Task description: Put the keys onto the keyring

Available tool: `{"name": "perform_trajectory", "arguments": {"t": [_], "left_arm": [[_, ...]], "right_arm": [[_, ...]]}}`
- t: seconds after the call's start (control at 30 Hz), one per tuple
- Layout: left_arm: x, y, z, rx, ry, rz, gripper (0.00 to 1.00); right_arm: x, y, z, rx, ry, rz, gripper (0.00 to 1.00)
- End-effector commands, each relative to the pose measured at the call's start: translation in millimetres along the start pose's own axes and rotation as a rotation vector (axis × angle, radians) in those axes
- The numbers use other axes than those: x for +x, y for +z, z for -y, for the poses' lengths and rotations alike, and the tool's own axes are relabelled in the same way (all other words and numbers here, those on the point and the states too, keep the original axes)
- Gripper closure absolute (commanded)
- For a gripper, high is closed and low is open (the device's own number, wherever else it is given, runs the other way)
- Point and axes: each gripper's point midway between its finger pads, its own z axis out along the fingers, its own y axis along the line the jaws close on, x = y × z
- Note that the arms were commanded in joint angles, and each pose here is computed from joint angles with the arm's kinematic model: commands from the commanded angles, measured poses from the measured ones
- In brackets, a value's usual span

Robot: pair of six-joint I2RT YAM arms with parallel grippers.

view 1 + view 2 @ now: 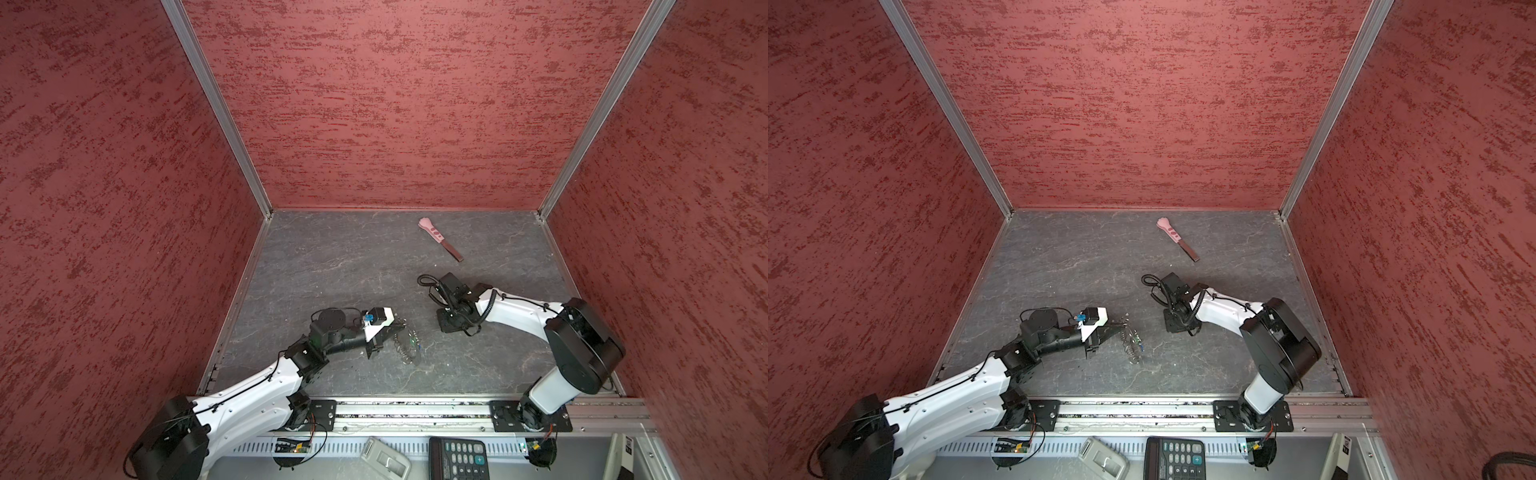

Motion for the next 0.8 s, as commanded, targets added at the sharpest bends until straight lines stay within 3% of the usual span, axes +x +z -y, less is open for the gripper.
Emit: {"name": "perform_trajectory", "arguments": {"t": [0.0, 0.77], "left_arm": [[-4.5, 1.0, -0.4, -0.002, 0.020, 0.009, 1.00], [-3.5, 2.1, -0.9, -0.002, 0.019, 0.004, 1.00]], "right_arm": [[-0.9, 5.7, -1.6, 0.017, 0.002, -0.003, 0.72], [-9.6, -5.5, -14.7, -0.002, -0.012, 0.032, 0.86]]}}
